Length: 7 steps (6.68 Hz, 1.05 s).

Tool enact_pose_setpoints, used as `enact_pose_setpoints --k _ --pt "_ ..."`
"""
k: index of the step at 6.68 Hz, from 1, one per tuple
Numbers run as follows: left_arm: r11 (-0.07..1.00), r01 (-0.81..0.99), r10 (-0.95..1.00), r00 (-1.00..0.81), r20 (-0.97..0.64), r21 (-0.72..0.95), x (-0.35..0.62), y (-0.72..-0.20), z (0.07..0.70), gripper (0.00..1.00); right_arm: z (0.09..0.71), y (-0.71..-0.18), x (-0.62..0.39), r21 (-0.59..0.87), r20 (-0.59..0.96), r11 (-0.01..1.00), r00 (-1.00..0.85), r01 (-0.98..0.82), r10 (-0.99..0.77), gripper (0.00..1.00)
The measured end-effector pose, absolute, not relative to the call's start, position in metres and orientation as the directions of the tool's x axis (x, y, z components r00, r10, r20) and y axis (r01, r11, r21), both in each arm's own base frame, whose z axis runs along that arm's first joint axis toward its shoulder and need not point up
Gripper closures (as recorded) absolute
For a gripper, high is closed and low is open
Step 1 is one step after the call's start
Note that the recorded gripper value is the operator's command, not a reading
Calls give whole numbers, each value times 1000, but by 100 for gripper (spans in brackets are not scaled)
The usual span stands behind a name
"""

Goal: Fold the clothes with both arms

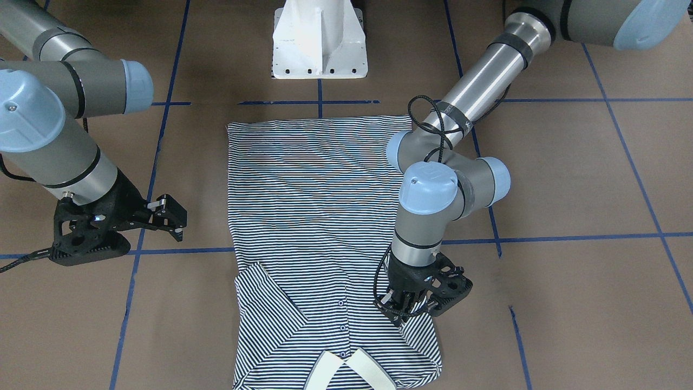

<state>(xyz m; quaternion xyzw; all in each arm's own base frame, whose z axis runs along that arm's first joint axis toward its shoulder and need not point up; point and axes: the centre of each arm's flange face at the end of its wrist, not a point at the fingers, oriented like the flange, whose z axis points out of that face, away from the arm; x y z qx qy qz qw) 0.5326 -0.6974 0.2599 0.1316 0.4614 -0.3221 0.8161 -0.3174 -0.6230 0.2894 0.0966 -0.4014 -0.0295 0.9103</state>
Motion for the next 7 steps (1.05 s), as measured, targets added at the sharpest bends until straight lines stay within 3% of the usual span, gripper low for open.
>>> enact_pose_setpoints --k 4,7 --pt "866 501 -253 441 -861 2 507 -672 258 0 296 -613 -320 165 740 986 663 -15 -114 0" --pt "915 393 -150 549 -822 95 434 -590 247 0 310 -518 -343 113 751 992 658 -52 -51 0"
